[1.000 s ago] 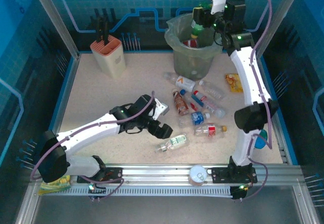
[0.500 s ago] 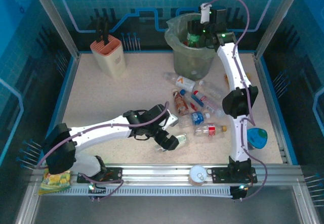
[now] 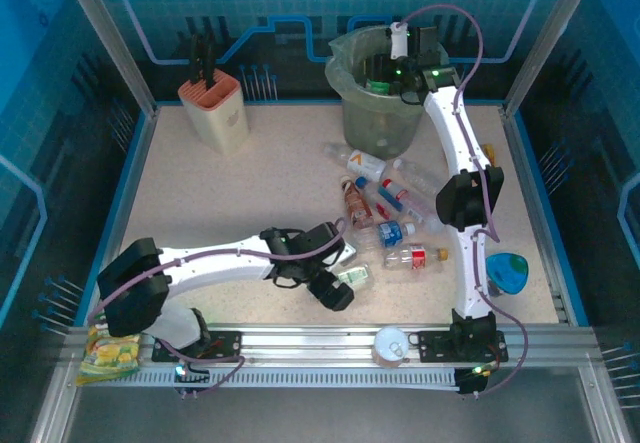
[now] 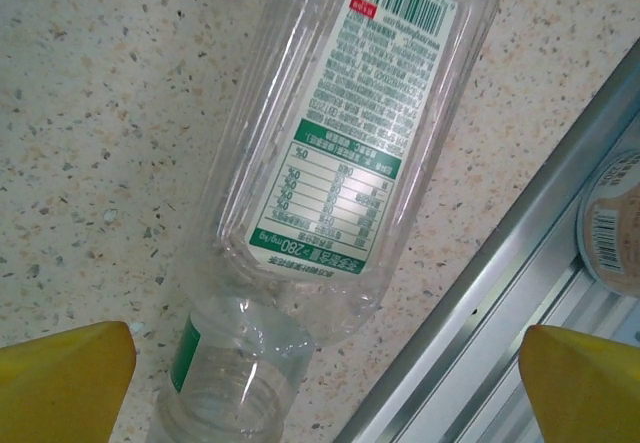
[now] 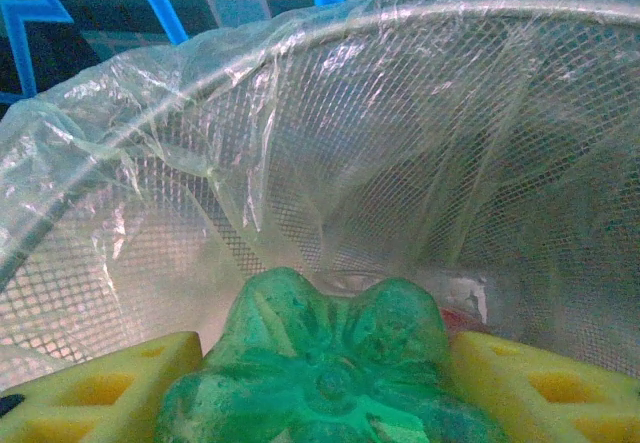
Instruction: Put the plastic bottles in the bin
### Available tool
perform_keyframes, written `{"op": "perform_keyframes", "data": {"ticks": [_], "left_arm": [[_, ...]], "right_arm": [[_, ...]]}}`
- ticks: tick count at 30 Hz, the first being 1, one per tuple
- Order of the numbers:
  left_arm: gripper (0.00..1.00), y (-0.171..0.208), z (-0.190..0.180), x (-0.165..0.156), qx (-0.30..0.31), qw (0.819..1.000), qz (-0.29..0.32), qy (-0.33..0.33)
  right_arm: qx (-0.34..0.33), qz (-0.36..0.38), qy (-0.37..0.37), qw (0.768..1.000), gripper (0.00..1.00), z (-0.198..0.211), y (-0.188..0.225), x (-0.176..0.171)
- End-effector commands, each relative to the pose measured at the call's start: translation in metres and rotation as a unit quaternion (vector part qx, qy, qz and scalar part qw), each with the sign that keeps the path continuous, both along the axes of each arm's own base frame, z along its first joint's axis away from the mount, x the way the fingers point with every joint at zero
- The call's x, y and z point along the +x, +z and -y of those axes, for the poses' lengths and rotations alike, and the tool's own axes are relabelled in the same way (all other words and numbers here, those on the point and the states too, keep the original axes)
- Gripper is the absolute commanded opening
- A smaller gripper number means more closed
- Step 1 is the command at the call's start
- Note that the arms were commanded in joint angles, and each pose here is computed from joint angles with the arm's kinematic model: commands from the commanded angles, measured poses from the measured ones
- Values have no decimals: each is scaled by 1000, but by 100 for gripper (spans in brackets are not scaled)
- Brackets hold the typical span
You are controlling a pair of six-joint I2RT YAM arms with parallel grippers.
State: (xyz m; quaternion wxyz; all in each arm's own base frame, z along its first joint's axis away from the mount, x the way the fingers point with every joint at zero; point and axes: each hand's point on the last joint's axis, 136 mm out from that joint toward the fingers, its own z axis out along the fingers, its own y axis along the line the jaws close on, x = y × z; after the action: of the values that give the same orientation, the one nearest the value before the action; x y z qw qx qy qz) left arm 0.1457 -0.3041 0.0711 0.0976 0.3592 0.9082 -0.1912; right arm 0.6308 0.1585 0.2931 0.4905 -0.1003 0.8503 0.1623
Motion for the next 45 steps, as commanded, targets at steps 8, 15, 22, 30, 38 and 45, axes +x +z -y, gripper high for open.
{"op": "perform_keyframes", "data": {"ticks": [8, 15, 22, 30, 38, 45], "left_arm": [[99, -30, -24, -13, 75, 997, -16, -24], [87, -44, -37, -12, 114, 993, -14, -30], [67, -54, -37, -8, 140, 990, -16, -28], [41, -46, -32, 3, 136, 991, 6, -14], [33, -24, -36, 17, 126, 991, 35, 18], [13, 23, -37, 66, 24, 985, 92, 146]], "right_arm": [[-1, 37, -20, 999, 94, 12, 39, -4], [36, 71, -18, 997, 95, 22, 98, -29], [69, 85, 17, 994, 95, 18, 145, -73], [93, 60, 66, 992, 95, 8, 163, -144], [128, -6, 106, 986, 94, -5, 130, -199], [124, -85, 107, 983, 93, -22, 70, -237]]}}
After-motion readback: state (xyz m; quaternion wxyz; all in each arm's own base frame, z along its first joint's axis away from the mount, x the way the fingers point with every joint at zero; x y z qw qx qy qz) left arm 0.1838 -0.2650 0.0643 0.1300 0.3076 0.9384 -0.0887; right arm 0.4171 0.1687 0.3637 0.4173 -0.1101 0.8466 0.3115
